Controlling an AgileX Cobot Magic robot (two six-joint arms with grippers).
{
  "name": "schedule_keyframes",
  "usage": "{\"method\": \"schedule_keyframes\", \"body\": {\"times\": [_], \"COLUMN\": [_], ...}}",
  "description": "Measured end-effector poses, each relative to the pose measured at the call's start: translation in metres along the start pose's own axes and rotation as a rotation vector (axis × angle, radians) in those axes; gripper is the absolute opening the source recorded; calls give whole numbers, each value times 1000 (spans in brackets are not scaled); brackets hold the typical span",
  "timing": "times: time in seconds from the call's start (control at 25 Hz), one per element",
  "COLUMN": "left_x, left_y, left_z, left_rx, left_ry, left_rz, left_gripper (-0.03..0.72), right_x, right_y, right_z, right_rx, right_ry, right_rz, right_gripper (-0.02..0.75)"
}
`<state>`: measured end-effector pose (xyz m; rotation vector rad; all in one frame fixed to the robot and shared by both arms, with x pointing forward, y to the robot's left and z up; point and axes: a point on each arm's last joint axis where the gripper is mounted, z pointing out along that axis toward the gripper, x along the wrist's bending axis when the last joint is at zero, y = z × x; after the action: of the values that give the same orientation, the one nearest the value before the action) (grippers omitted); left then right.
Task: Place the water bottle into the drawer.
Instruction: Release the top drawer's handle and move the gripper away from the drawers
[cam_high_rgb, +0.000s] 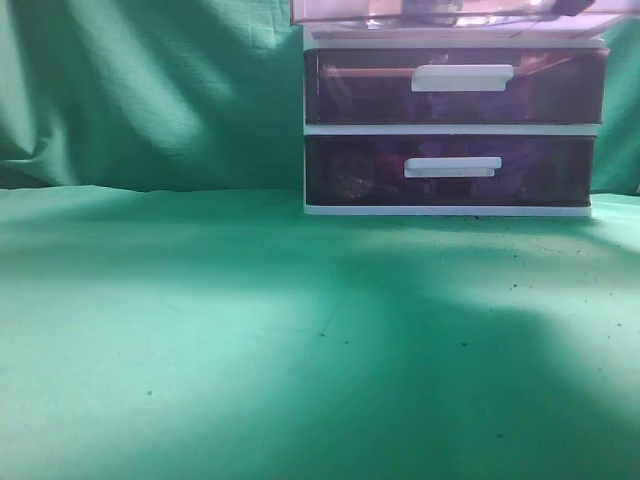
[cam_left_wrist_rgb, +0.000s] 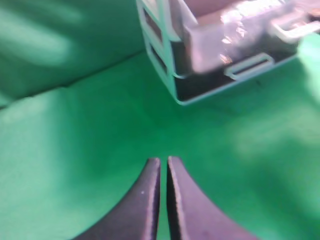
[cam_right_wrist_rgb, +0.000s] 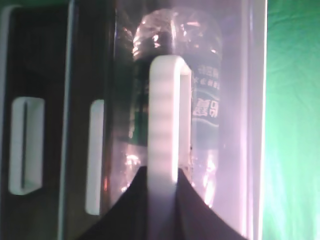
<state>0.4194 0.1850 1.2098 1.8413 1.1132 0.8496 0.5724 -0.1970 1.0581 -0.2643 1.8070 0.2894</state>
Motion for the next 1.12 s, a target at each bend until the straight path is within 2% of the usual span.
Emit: {"method": "schedule_keyframes", "body": {"times": [0.12, 0.32, 0.72, 1.12], "left_x": [5, 13, 16, 16], "left_y": [-26, -54, -61, -61], "left_z": [-23, -46, -56, -56], "left_rx": [-30, -58, -72, -71], "left_ry": [-47, -56, -66, -69], "left_rz": [-36, -63, -94, -97], "left_gripper": [0, 0, 0, 0], "right_x": [-8, -19, -32, -32], "right_y": [-5, -11, -18, -31], "right_z": [15, 37, 70, 82], "right_rx": [12, 28, 44, 51], "right_ry": [-9, -18, -12, -40], "right_rz": [-11, -14, -69, -95], "right_gripper": [81, 81, 81, 81]}}
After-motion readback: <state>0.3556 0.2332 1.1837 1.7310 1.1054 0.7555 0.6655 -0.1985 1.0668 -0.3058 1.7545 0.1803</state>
